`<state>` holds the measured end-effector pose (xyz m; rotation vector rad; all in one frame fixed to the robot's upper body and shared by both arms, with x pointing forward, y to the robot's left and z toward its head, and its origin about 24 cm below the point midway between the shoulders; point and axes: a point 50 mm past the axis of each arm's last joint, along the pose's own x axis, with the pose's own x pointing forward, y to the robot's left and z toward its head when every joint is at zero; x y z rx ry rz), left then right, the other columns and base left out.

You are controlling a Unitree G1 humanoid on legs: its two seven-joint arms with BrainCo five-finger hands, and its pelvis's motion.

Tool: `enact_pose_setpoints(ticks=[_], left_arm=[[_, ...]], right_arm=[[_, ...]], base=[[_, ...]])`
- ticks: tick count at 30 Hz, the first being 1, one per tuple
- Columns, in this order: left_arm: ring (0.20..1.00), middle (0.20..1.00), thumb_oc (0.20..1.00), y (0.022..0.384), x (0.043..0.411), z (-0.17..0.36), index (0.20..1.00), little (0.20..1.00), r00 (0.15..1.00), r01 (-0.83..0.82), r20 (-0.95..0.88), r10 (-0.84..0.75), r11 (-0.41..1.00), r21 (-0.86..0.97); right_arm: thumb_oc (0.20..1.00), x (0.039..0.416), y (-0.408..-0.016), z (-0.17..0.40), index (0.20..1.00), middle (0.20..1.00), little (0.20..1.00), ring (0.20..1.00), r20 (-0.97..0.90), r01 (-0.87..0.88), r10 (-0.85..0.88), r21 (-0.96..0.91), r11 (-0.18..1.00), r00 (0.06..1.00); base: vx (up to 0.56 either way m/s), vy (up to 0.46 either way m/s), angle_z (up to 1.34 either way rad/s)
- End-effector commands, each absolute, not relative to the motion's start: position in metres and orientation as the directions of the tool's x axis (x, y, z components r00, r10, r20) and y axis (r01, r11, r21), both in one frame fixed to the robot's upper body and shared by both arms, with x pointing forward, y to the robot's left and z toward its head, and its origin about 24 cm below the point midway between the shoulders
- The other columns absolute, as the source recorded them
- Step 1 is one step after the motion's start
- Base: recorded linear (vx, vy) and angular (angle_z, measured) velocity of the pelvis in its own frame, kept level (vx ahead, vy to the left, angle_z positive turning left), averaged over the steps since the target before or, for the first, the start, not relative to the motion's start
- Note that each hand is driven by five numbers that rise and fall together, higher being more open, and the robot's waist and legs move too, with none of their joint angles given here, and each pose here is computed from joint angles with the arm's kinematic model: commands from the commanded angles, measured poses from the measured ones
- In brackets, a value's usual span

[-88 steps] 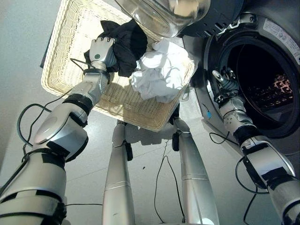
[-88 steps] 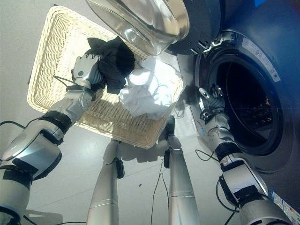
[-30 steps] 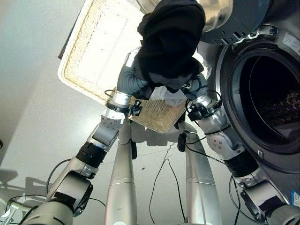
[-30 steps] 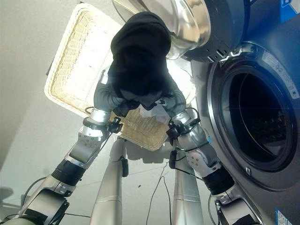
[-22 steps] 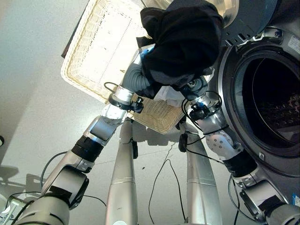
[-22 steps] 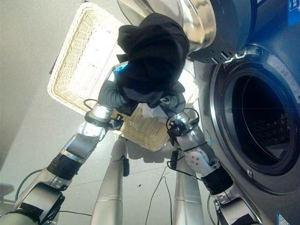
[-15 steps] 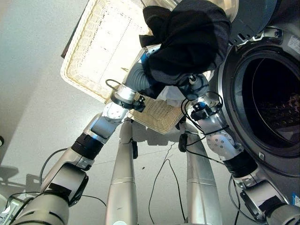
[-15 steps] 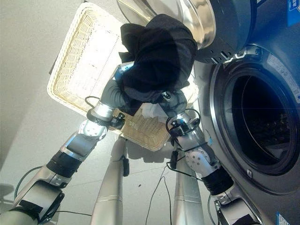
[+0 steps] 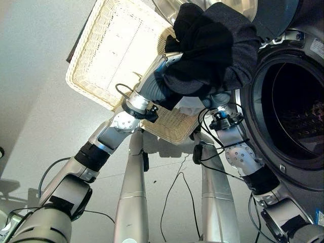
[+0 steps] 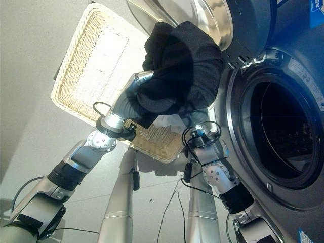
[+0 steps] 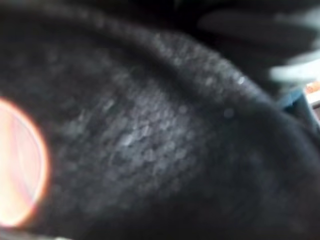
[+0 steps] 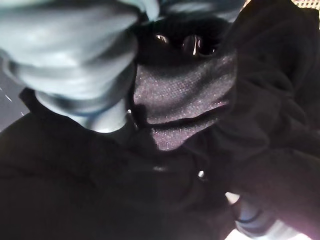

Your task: Put the clothes into the washing machine.

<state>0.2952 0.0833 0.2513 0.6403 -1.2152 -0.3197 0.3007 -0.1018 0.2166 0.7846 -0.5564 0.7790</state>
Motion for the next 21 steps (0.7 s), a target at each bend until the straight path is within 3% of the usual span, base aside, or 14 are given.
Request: enact_pose_setpoints(ticks=[1,10,21], left_arm=[[1.000,1.000,1.000,0.077,0.299,0.250,1.000,1.000,0.368,-0.177,0.786,-0.497,0.792,0.584],[1.000,1.000,1.000,0.099,0.304,0.245,1.000,1.000,0.400,-0.314,0.881,-0.253,0.865,0.391],[1.000,1.000,1.000,0.116,0.307,0.243,1.000,1.000,0.401,-0.409,0.907,-0.129,0.861,0.304]], right_arm=[[0.200,0.265,-0.074,0.253,0.200,0.200,0.200,0.200,0.855,-0.955,0.443,0.178,0.238,0.270],[0.200,0.265,-0.081,0.255,0.200,0.200,0.200,0.200,0.890,-0.955,0.364,0.210,0.207,0.275],[0.200,0.266,-0.092,0.260,0.200,0.200,0.200,0.200,0.919,-0.953,0.280,0.228,0.201,0.279]], base=[[0.00,0.000,0.00],[0.00,0.000,0.00],[0.00,0.000,0.00]])
